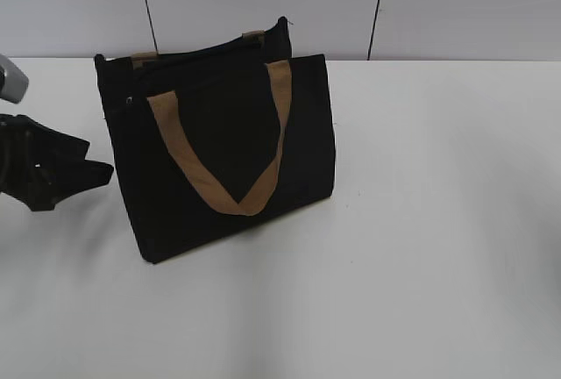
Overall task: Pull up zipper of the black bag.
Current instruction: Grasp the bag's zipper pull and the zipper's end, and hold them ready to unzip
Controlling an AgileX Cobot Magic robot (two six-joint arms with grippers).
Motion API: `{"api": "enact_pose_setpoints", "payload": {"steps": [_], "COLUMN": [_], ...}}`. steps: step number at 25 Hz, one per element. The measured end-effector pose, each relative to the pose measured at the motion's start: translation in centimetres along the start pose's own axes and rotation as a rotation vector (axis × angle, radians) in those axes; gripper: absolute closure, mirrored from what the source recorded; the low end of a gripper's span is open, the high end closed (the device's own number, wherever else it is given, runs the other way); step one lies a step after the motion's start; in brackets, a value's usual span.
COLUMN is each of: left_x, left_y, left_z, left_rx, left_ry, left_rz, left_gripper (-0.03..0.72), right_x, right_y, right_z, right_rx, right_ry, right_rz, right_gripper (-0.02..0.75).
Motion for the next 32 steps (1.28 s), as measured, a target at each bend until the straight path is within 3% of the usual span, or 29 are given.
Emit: {"api": "enact_pose_setpoints", "payload": {"steps": [6,11,17,28,32], "left_x": [-1.8,-2.7,-0.6,-0.8,-0.5], "left_y": [2.3,3.4,3.7,4.8,5.2], "left_z": [-0.9,-0.8,0.6,0.9,1.3], "left_rx": [-0.147,-0.183,-0.149,-0.187,-0.187], "left_ry": [0.201,0.221,0.263,0.226,0.231], "left_rz": [-0.027,-0.02,-0.065,-0.081,-0.091], "left_gripper": [0.22,0.22,0.22,0.221,0.258], "right_x": [4.2,6.8,7.8,8.5,8.7], "right_y": [0.9,2.8,5.0,5.4,5.4], "right_z": [-1.1,0.1,2.4,5.4,6.1], "right_rx": [0.042,0.125,0.211,0.277,0.293], "right_ry": [-0.047,-0.115,-0.18,-0.257,-0.274], "right_rz": [-0.036,-0.036,-0.007,-0.041,-0.053], "right_gripper": [0.444,0.444,0.444,0.444,0.444]}}
Point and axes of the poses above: a point on each arm's last joint axis where the gripper is mounted, y pointing out along that axis toward the gripper, z along the wrist's bending axis when the last joint is at zero, x = y × z, the point moved 3 cm from there along y, pointing out along that axis toward the gripper, and after that the axes turned 4 degrees about -y, right-handed, at the moved point
